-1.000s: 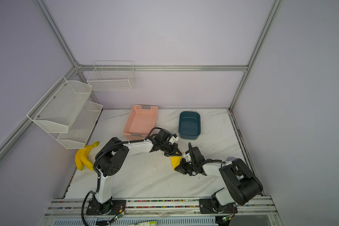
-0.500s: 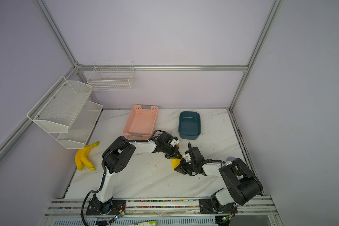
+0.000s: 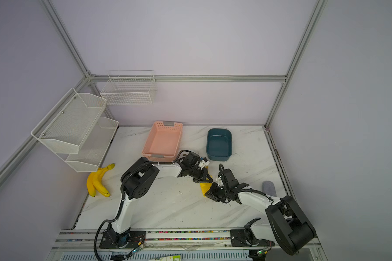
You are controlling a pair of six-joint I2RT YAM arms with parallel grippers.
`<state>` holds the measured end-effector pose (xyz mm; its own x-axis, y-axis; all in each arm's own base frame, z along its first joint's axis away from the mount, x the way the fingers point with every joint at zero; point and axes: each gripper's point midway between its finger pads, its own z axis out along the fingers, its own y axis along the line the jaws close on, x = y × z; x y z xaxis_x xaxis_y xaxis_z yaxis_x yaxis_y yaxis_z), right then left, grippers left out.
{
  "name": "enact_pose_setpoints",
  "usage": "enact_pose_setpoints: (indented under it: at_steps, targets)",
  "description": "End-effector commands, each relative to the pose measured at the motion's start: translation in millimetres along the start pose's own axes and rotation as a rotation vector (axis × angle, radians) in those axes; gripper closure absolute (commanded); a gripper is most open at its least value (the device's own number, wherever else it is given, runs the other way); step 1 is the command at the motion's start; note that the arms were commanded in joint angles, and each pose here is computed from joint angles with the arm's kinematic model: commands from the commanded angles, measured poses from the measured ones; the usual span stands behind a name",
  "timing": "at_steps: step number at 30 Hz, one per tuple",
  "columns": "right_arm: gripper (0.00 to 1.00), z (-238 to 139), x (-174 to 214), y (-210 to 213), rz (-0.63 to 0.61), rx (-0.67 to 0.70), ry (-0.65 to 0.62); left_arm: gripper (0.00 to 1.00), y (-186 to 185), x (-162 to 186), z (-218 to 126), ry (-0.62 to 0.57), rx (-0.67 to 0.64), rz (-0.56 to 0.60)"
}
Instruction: Place the utensils on the paper napkin and roll it up
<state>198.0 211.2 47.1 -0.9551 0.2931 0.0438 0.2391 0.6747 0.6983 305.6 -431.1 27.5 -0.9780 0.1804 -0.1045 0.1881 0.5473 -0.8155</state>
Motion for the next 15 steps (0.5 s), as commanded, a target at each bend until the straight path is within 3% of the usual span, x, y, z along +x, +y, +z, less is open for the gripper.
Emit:
enact_pose_setpoints:
  at_steps: [1, 10, 15]
  targets:
    - [0.79, -15, 1, -2, 0.033, 0.07, -0.029, 1.0, 20, 10, 9, 0.005, -0.022, -0.027]
    - [0.73, -33, -15, 17, 0.035, 0.07, -0.115, 1.0, 21, 13, 10, 0.012, -0.008, -0.023]
    - [0.62, -22, -22, 8, 0.026, 0.121, -0.11, 1.0, 18, 15, 8, 0.017, 0.004, -0.007]
